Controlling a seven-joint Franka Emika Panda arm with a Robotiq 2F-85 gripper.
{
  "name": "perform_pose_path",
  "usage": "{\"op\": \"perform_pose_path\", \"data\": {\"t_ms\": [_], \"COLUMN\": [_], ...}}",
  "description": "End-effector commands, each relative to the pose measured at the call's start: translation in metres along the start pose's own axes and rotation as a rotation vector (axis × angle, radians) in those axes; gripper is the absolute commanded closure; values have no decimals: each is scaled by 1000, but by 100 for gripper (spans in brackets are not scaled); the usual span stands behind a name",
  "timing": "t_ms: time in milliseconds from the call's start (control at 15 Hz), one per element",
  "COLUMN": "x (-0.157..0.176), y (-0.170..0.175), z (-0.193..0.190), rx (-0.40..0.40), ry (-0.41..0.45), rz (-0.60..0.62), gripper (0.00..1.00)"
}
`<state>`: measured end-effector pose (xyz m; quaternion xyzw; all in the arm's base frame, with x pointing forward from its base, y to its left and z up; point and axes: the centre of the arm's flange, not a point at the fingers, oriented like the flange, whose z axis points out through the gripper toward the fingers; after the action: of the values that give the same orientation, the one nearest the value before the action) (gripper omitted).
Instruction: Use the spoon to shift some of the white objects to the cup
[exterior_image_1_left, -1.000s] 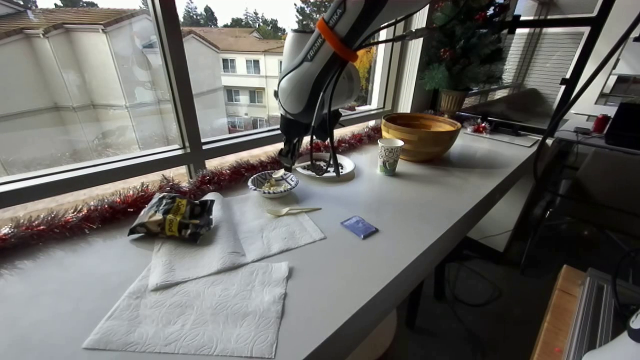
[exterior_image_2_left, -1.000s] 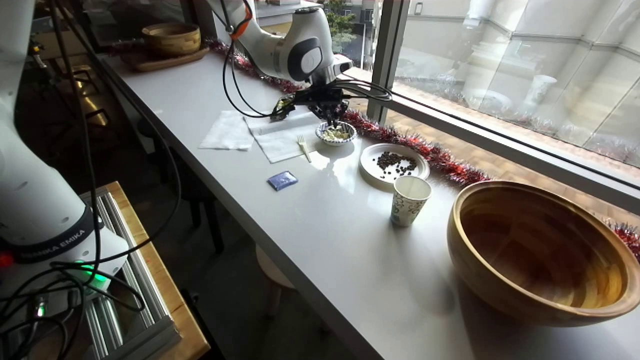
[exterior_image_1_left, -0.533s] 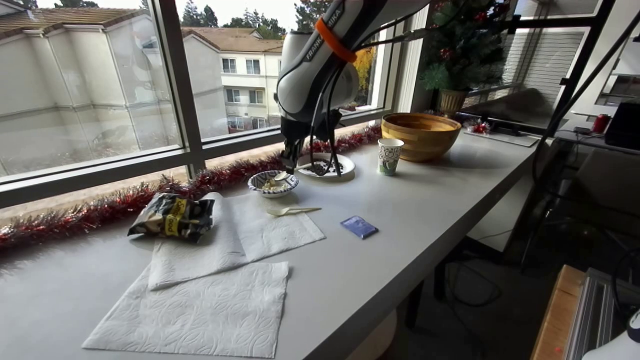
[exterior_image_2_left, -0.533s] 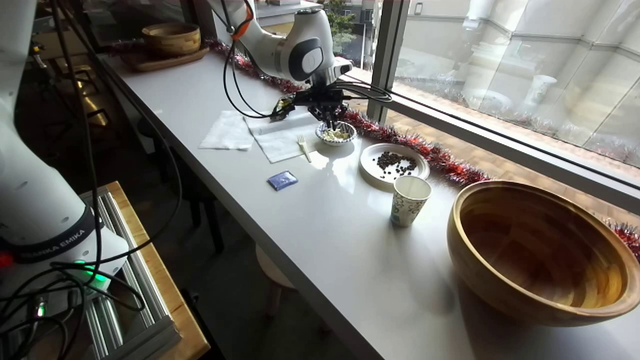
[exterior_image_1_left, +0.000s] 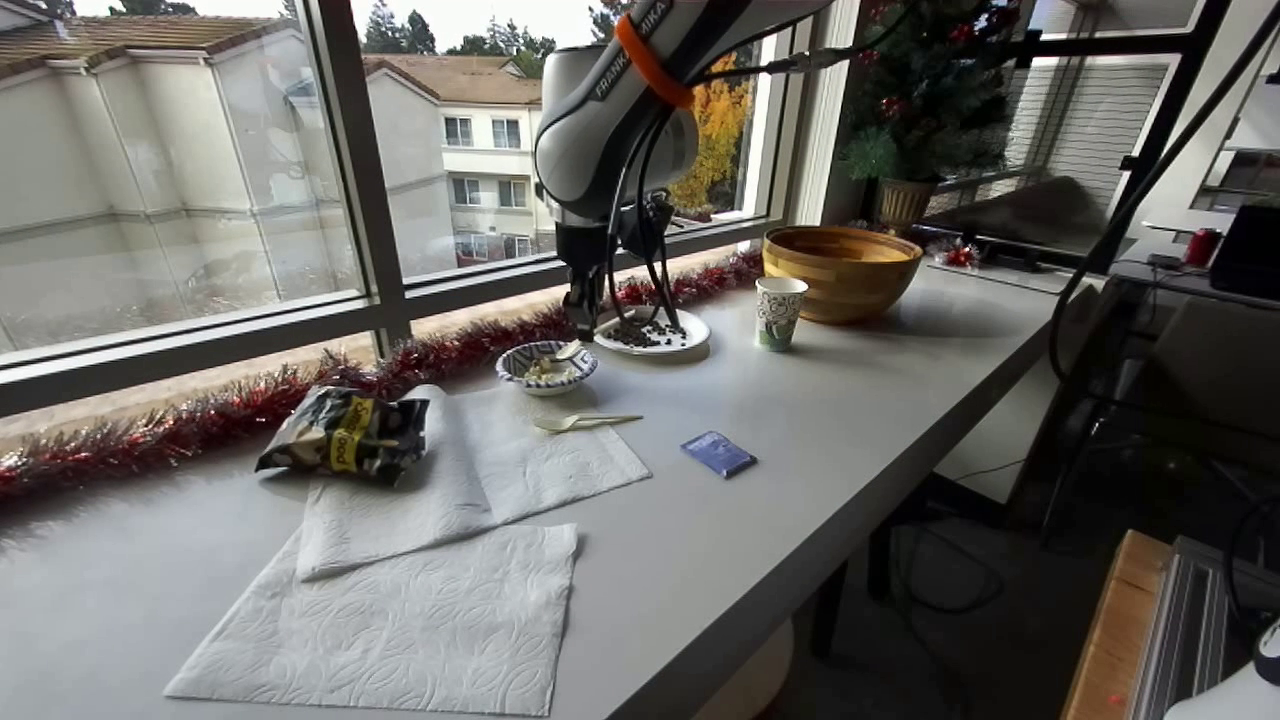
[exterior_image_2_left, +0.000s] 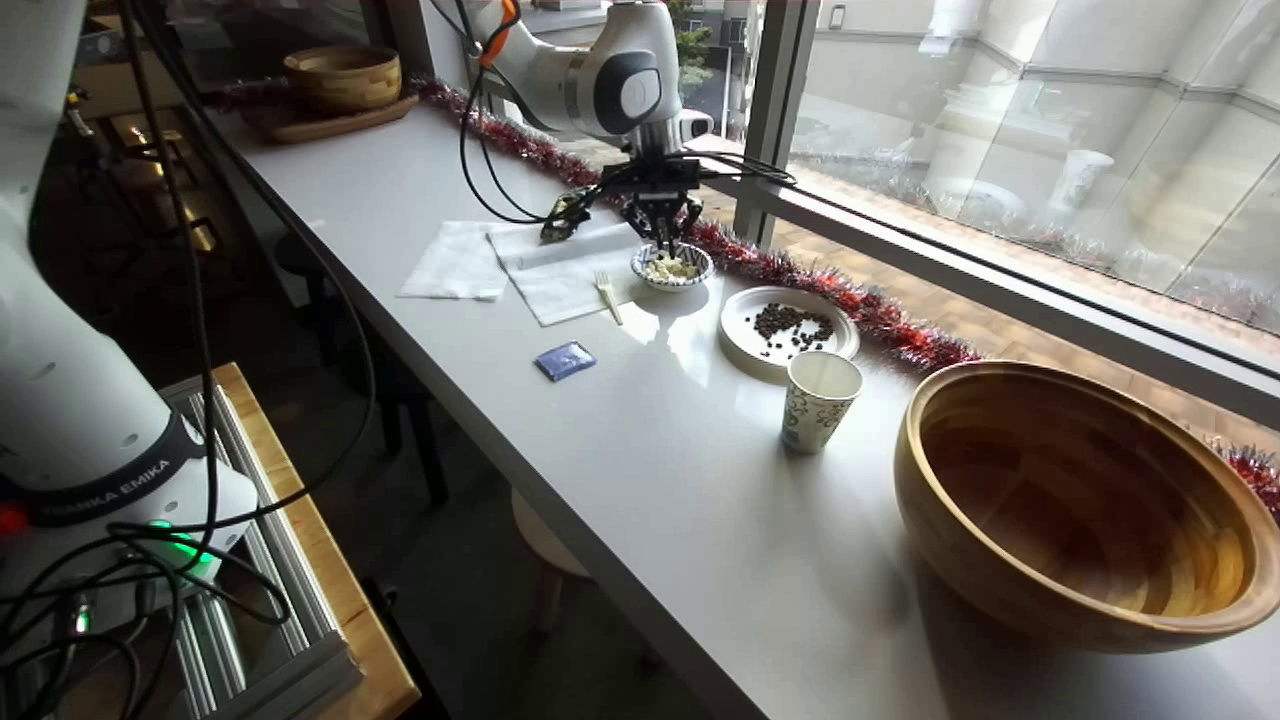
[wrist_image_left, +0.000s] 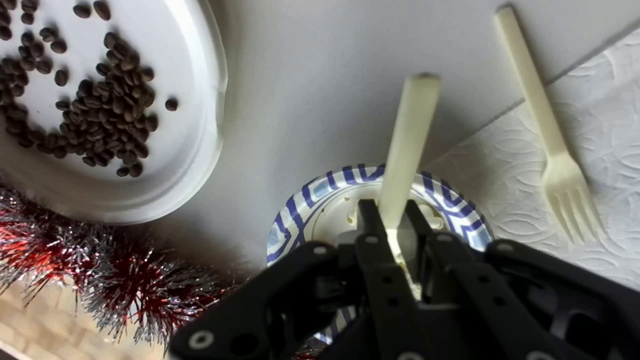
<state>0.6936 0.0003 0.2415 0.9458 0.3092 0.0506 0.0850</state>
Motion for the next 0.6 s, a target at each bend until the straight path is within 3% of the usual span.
{"op": "perform_pose_path", "data": {"t_ms": [0, 533], "x": [28, 62], "y": [18, 11], "z": [9, 33], "rx": [-39, -100], "ry": [-86, -185], "rz": [-70, -202], "gripper": [97, 97]}}
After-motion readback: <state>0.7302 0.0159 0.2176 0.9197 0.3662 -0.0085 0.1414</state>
